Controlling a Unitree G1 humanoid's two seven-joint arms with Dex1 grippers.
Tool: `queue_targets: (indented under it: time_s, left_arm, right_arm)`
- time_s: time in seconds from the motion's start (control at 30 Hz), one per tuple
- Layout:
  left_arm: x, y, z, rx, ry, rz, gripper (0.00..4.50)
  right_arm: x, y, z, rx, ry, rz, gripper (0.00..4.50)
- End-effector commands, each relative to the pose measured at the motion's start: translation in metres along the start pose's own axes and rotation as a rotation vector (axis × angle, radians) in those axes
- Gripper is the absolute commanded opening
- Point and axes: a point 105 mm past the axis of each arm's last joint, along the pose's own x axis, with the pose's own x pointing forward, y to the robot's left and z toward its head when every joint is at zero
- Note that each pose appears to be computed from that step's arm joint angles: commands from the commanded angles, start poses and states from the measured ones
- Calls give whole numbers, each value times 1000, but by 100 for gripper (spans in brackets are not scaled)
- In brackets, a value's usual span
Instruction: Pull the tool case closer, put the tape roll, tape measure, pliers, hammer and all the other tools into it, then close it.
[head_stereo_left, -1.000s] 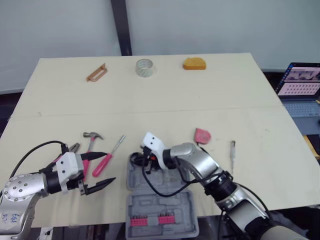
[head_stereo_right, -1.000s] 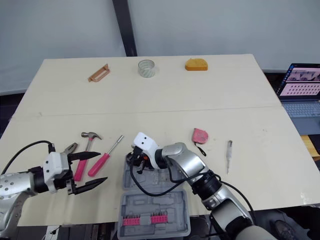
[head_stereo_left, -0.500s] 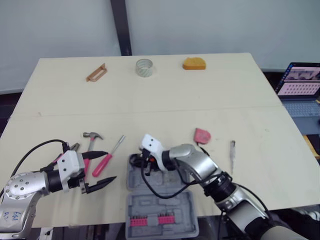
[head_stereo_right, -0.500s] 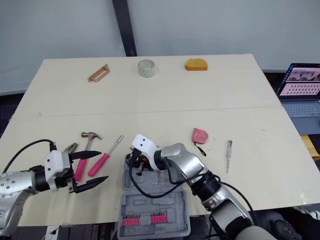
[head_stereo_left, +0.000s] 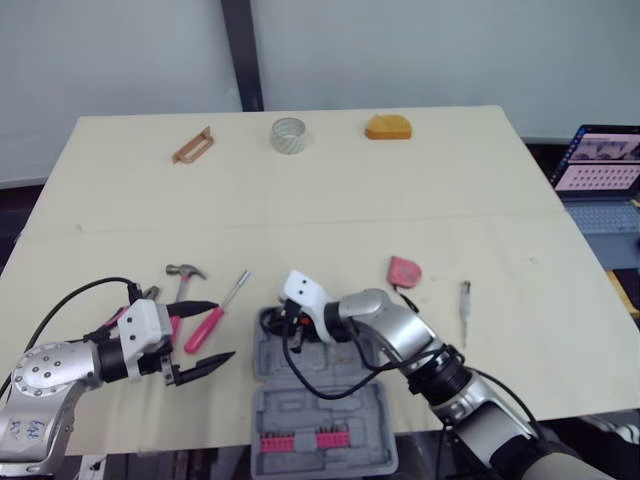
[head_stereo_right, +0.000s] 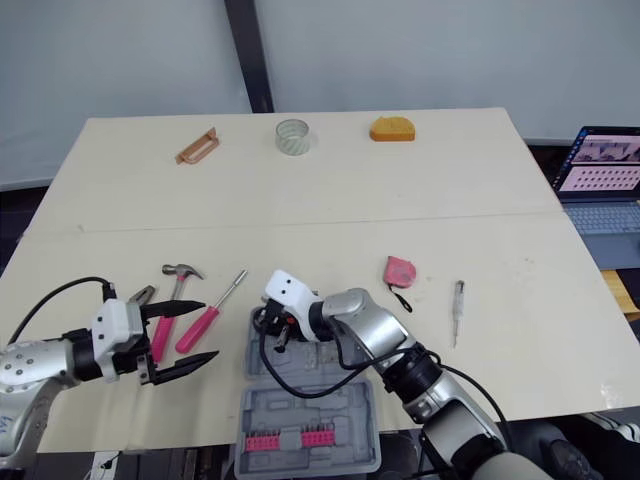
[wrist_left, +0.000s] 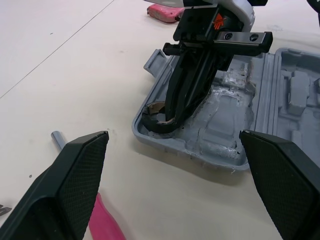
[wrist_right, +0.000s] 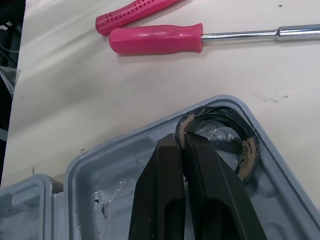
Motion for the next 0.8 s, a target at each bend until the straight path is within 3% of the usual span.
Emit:
queue_targets:
  time_s: [0.03, 0.23, 0.33, 0.5, 0.57, 0.8]
  left_arm:
    - [0, 1, 4, 19, 2, -6, 450]
    - [0, 0, 3, 12, 6, -10, 450]
    - [0, 1, 3, 12, 7, -7, 450]
    - [0, 1, 3, 11, 9, -5, 450]
    - [0, 1, 3, 10, 10, -5, 450]
    - [1, 0, 3, 4, 10, -4, 450]
  right_arm:
    - [3, 6, 7, -26, -24, 25, 5]
    - [3, 6, 10, -19, -39, 28, 5]
    - [2, 7, 11, -18, -44, 31, 109]
    - [1, 6, 12, -20, -50, 26, 367]
    - [-1, 7, 16, -18, -65, 37, 446]
    - [-11, 7, 29, -47, -139, 57, 446]
